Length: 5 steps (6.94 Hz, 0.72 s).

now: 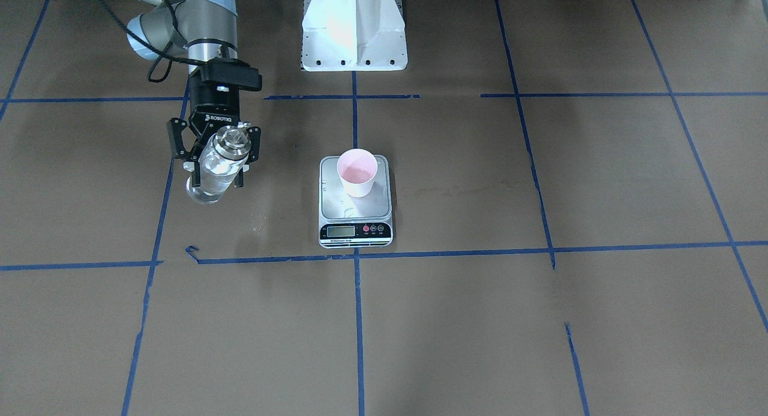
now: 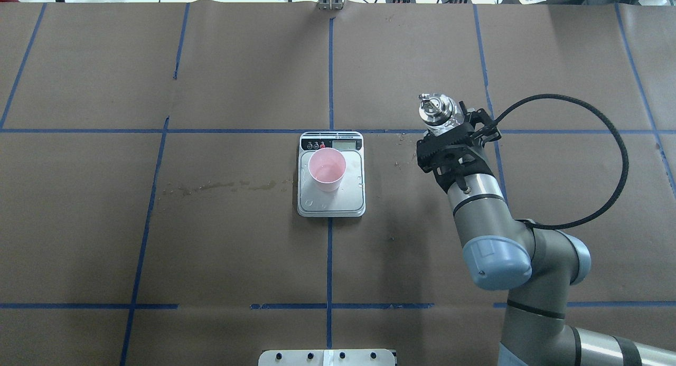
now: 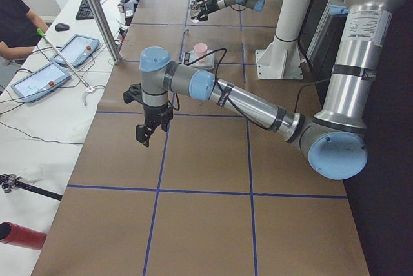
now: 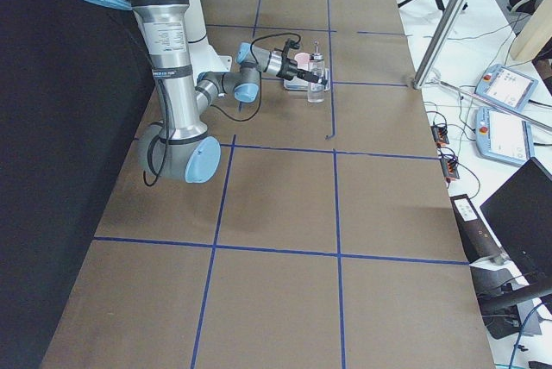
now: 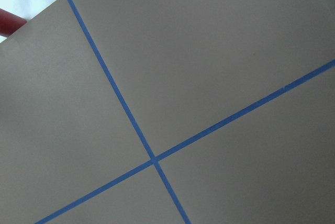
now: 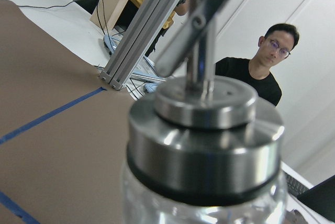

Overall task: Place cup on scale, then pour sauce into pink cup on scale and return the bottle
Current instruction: 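Lift the dispenser with the right gripper and carry it over the cup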

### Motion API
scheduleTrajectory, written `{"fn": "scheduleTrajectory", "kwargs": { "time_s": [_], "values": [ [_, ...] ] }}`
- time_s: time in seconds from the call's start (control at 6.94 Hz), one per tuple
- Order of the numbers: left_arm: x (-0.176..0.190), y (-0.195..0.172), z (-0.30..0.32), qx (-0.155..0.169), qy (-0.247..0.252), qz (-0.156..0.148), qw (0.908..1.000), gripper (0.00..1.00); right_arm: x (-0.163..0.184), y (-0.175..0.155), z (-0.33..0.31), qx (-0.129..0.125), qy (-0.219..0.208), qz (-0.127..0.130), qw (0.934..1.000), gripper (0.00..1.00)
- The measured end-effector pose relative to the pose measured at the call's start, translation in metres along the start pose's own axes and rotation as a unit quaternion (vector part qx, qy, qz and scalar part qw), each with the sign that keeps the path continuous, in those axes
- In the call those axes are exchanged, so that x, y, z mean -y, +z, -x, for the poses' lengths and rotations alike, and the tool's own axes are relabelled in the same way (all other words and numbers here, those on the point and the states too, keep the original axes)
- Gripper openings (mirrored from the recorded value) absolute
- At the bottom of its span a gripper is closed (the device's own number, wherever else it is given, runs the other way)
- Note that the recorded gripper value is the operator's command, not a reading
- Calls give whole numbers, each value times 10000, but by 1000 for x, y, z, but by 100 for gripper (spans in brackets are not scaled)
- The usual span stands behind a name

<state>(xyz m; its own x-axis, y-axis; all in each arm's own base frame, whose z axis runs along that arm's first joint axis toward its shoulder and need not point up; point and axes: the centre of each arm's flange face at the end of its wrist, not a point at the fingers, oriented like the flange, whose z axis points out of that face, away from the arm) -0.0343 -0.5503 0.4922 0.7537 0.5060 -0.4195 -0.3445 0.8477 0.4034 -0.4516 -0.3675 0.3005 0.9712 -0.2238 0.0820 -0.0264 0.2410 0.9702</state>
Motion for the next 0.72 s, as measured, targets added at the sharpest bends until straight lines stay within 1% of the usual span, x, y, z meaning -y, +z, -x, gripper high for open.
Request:
{"fn": "scheduleTrajectory", "kwargs": {
  "time_s": [0.14, 0.29, 0.43, 0.58, 0.72],
  "values": [
    [-8, 8, 10, 0, -25, -4, 10000, 100, 4, -10, 24, -124, -608, -99, 9980, 0],
    [-13, 17, 15, -38, -76, 32, 10000, 100, 3, -12, 45, -218, -1133, -77, 9933, 0],
    [-16, 27, 19, -180, -130, 39, 9997, 100, -3, -11, 59, -331, -1483, -40, 9884, 0],
    [-19, 40, 23, -441, -155, -45, 9989, 100, -4, -12, 68, -486, -1794, -41, 9826, 0],
    [-23, 52, 26, -617, -134, -146, 9979, 100, 2, -12, 76, -598, -2105, -21, 9758, 0]
  ]
}}
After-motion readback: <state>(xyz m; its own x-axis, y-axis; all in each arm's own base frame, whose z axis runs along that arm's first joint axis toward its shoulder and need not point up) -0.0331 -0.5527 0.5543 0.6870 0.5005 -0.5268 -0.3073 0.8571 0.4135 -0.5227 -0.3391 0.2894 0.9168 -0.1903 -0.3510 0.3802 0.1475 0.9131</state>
